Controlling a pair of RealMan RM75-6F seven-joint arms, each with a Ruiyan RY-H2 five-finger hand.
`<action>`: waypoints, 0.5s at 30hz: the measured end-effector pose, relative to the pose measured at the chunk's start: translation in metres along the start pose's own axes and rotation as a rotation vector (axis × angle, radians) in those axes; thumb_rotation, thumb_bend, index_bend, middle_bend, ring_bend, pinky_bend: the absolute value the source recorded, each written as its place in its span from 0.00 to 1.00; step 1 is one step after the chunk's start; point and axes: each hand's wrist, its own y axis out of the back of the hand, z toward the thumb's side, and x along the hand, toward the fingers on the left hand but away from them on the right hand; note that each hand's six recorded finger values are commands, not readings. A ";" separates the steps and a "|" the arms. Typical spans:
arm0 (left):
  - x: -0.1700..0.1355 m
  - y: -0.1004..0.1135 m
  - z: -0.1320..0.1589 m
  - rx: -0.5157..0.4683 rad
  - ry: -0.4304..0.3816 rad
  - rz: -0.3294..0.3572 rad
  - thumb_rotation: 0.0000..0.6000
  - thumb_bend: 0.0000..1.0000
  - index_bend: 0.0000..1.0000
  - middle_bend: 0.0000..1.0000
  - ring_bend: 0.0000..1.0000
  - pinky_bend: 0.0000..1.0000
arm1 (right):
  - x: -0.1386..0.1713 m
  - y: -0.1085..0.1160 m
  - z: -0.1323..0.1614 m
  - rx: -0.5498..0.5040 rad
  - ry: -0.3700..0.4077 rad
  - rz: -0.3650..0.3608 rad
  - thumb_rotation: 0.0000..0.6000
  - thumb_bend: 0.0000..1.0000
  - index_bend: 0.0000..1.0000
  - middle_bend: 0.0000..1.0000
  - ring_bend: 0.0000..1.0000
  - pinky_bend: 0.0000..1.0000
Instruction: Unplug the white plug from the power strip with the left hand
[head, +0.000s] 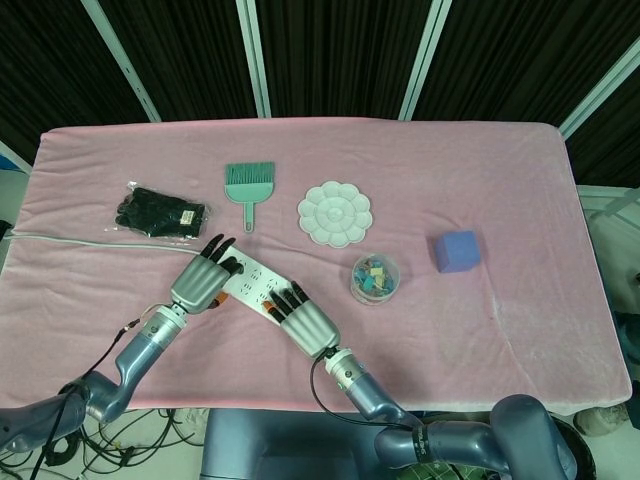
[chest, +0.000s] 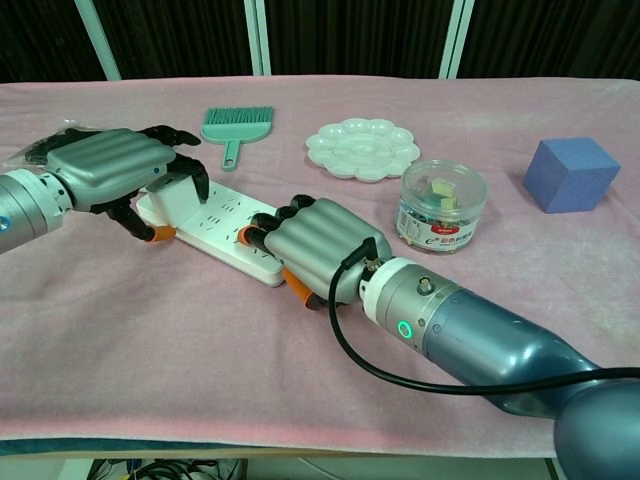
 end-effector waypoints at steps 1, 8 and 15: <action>0.000 0.000 0.000 0.004 0.000 -0.002 1.00 0.35 0.38 0.37 0.00 0.00 | 0.000 -0.001 0.000 0.004 0.001 0.003 1.00 0.71 0.31 0.18 0.15 0.10; -0.001 -0.002 -0.004 0.007 0.008 -0.005 1.00 0.37 0.40 0.38 0.00 0.00 | 0.001 -0.003 0.002 0.022 0.012 0.015 1.00 0.71 0.32 0.20 0.15 0.10; -0.001 -0.002 -0.005 0.014 0.007 -0.003 1.00 0.48 0.43 0.41 0.00 0.00 | 0.001 -0.003 0.003 0.030 0.009 0.016 1.00 0.71 0.33 0.20 0.15 0.10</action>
